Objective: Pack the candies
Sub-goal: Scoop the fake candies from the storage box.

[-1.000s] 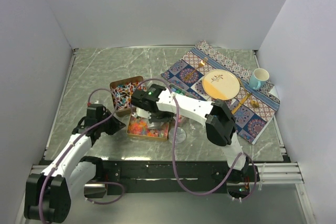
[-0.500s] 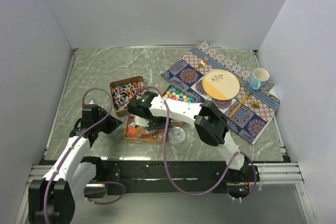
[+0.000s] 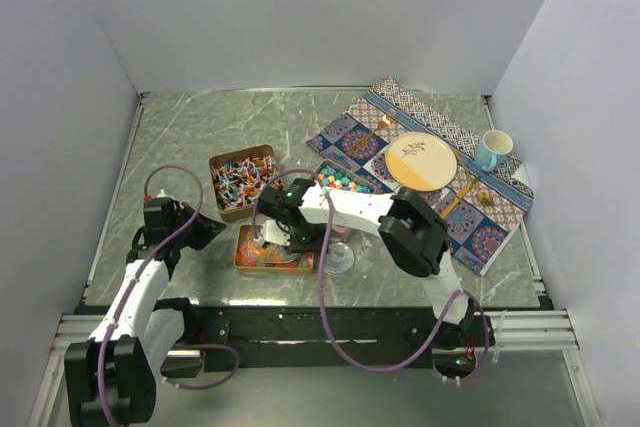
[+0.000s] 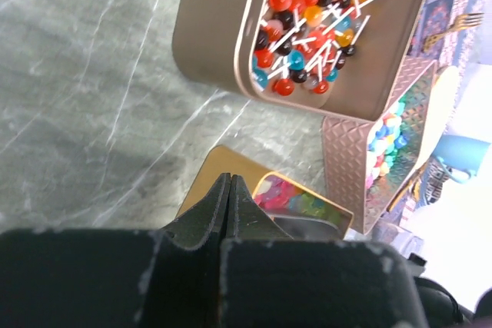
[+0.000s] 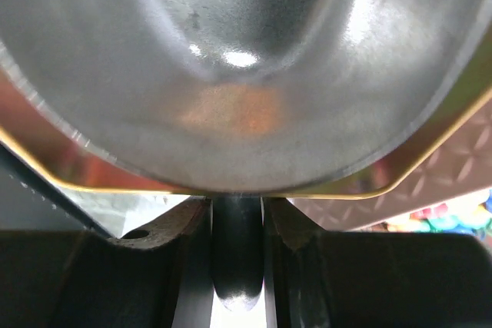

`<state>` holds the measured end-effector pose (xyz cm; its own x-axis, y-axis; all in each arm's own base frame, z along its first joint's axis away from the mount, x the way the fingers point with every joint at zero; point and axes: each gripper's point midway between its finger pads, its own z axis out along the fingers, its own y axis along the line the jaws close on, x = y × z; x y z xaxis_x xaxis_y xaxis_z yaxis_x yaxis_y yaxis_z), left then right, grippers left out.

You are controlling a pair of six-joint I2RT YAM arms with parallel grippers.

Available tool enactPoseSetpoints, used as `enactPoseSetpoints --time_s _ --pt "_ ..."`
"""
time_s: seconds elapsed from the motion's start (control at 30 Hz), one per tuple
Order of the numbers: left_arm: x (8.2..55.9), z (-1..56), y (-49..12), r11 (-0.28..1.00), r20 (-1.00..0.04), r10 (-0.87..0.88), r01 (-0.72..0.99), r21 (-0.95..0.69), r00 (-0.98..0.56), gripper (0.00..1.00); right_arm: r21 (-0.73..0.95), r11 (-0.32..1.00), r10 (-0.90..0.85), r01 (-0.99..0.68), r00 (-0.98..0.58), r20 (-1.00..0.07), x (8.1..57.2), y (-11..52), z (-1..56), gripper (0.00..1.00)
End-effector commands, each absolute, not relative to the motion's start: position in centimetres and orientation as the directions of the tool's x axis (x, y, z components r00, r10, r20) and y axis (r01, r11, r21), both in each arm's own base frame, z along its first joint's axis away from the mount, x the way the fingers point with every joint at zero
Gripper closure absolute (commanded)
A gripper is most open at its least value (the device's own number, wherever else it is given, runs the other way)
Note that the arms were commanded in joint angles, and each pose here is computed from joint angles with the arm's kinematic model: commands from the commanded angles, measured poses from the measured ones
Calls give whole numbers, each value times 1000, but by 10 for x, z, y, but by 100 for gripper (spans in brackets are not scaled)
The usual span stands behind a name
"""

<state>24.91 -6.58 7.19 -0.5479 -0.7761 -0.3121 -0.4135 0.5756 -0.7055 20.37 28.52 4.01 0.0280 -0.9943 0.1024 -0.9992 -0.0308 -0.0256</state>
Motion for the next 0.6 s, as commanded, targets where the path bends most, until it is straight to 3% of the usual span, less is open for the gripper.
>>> enactPoseSetpoints --time_s 0.0,0.13,0.33,0.57 --pt "271 103 -64 593 -380 -749 -293 -750 -542 99 -50 -67 -984 -997 74 -163 203 321 61 100" --pt "277 109 -61 613 -404 -728 -263 -745 -553 99 -52 -11 -969 -999 24 -248 205 323 66 100" --pt "277 113 -59 647 -432 -684 -216 -732 -588 99 -26 48 -872 -998 -29 -489 205 350 96 100" --pt "283 117 -60 677 -463 -635 -156 -719 -618 99 -6 91 -746 -996 -64 -663 207 345 130 100"
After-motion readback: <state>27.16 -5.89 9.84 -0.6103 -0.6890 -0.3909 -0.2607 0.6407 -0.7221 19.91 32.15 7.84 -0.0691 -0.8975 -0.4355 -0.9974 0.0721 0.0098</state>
